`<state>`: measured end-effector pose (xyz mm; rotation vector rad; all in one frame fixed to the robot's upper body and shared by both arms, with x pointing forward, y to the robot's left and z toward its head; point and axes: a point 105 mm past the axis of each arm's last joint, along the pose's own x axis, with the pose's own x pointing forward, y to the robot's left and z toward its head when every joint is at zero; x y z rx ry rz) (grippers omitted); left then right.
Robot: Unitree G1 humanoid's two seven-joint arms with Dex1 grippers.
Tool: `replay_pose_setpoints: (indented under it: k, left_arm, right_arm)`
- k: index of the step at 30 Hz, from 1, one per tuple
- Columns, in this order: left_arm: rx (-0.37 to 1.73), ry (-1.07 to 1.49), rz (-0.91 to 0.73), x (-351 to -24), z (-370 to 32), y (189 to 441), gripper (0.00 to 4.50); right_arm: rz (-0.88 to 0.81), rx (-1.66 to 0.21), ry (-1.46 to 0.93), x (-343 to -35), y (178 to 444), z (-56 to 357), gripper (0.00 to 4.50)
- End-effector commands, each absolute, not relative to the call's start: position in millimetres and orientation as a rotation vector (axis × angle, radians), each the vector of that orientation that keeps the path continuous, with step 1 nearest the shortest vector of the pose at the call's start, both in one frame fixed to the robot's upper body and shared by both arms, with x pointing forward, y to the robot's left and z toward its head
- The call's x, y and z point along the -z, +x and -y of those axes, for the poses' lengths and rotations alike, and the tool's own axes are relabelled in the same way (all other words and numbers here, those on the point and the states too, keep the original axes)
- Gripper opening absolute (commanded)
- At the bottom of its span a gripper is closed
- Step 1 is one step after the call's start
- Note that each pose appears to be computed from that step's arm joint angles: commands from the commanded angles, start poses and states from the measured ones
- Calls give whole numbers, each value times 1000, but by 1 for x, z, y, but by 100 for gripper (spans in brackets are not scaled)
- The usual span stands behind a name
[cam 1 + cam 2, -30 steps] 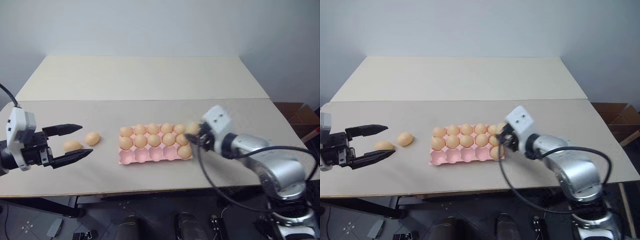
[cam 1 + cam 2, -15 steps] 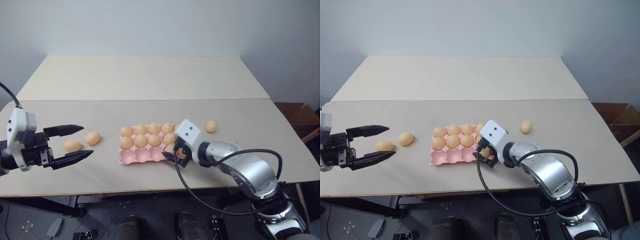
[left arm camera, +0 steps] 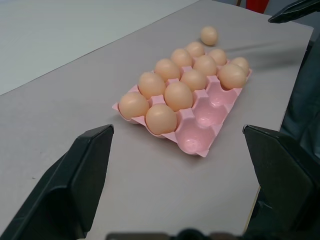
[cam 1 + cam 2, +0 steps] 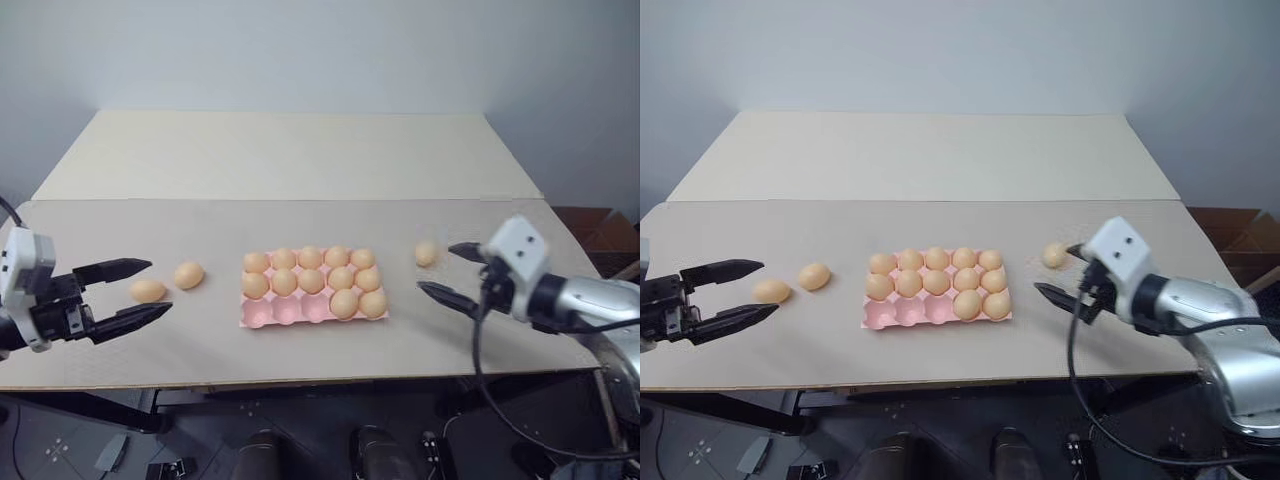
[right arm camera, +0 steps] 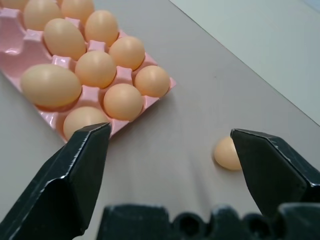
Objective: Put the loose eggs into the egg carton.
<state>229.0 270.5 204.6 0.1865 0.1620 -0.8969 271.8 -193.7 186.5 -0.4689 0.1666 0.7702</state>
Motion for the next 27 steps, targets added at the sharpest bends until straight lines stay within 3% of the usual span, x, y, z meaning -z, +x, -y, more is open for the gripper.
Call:
replay_pose_setpoints:
  k: [1, 9, 19, 25, 27]
  left_arm:
    - [871, 232, -166, -199, -280, 225, 450]
    - [870, 235, -150, -197, -275, 224, 450]
    - [908, 253, -93, -210, -261, 227, 450]
    - [911, 258, -94, -211, -260, 226, 450]
    - [907, 265, -100, -211, -260, 225, 450]
  right_arm:
    - [-101, -843, -498, -193, 261, 213, 447]
    - [-133, -800, -491, -183, 277, 223, 447]
    - [-297, -446, -410, -158, 363, 212, 447]
    - [-374, -365, -381, -140, 394, 203, 447]
    - [-407, -346, -369, -132, 401, 201, 411]
